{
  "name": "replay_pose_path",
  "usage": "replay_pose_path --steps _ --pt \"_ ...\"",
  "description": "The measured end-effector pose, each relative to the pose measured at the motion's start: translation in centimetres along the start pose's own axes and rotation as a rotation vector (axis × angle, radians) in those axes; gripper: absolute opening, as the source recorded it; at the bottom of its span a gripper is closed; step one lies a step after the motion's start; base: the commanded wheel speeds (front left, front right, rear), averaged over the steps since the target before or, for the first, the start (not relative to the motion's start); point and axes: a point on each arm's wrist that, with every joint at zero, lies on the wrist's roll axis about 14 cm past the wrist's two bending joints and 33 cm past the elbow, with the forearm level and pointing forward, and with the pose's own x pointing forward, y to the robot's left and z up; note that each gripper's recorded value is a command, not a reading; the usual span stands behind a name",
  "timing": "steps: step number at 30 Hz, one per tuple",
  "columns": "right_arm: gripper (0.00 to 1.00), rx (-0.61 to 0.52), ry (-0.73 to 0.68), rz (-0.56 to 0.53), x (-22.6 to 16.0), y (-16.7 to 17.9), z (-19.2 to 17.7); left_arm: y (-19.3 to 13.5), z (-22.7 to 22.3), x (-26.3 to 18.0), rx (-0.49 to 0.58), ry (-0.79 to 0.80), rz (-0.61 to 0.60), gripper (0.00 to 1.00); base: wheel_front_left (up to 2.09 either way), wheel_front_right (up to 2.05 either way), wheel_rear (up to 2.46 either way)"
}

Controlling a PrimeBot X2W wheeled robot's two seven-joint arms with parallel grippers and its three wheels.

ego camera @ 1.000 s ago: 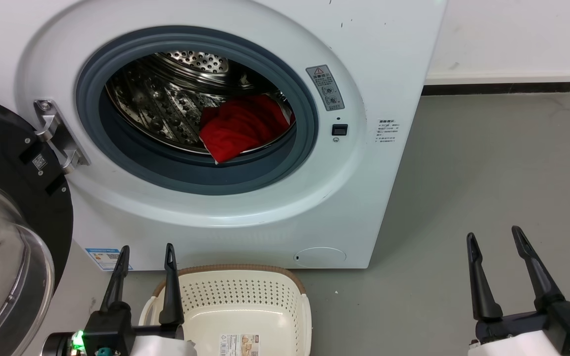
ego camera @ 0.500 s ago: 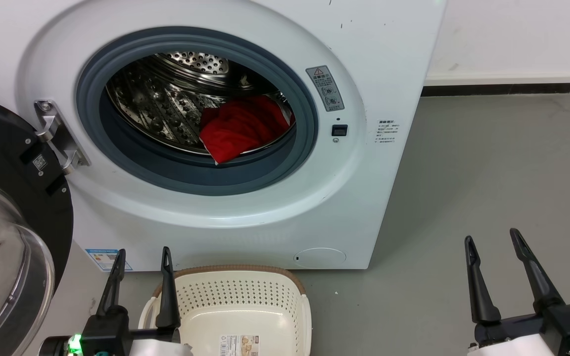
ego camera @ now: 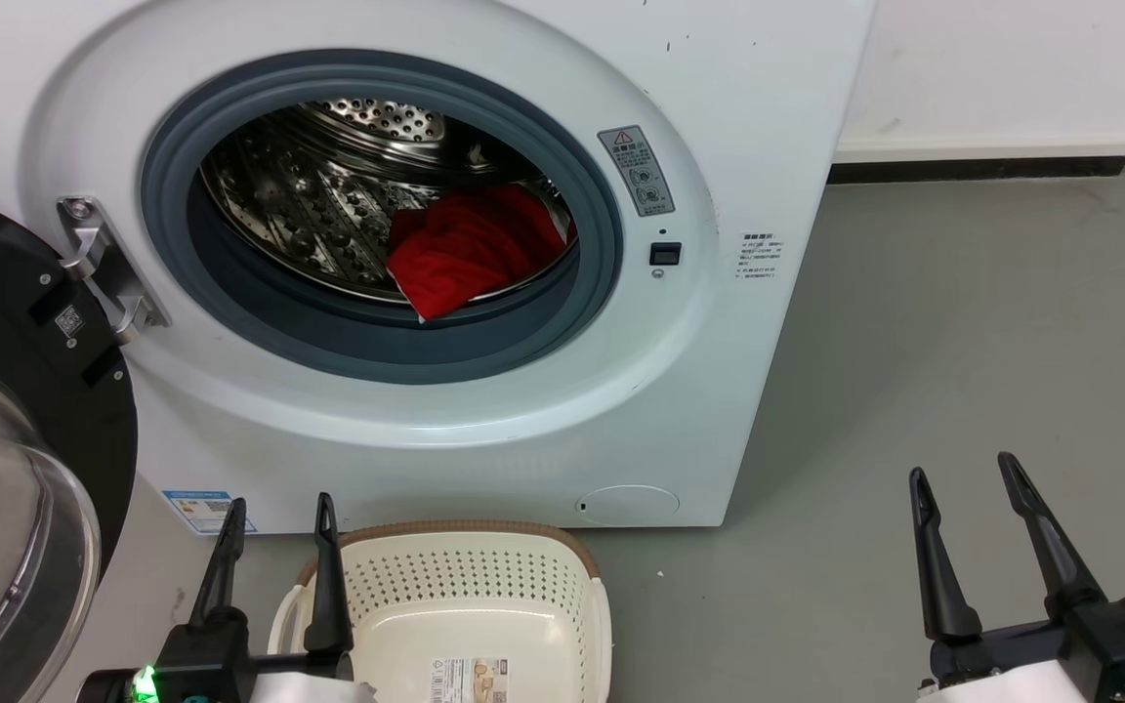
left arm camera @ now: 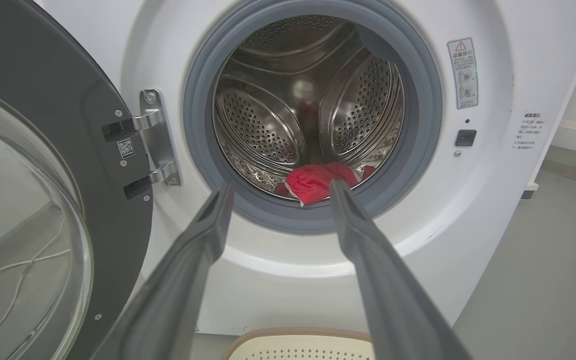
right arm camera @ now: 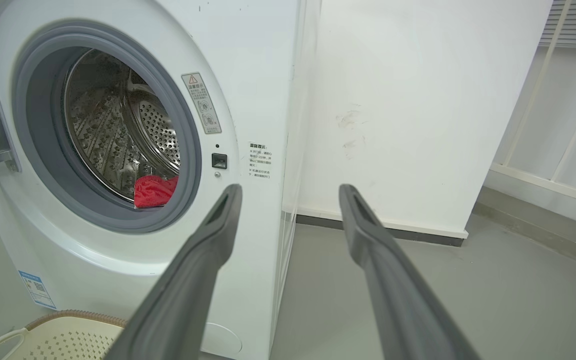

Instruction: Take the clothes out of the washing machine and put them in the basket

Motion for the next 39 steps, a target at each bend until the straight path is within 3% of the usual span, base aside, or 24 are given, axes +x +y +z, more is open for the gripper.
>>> replay_pose_path --steps 10,18,30,39 --pt "1.0 0.002 0.003 -0.007 0.9 -0.3 -0.3 -0.4 -1.4 3.2 -0.016 0.023 -0.029 1.0 0.0 0.0 0.0" --pt "1.0 -0.01 0.01 -0.039 2.5 -1.6 -0.9 -0.4 -1.8 10.5 0.007 -0.007 -0.077 1.0 0.0 0.0 0.0" --pt "1.0 -0.002 0.049 -0.101 5.1 -4.1 -3.4 -3.1 -5.0 22.8 0.1 0.01 -0.212 1.0 0.0 0.0 0.0" --pt "1.0 -0.006 0.087 -0.141 6.5 -5.8 -5.7 -4.4 -10.4 30.7 0.175 0.217 -0.273 1.0 0.0 0.0 0.0"
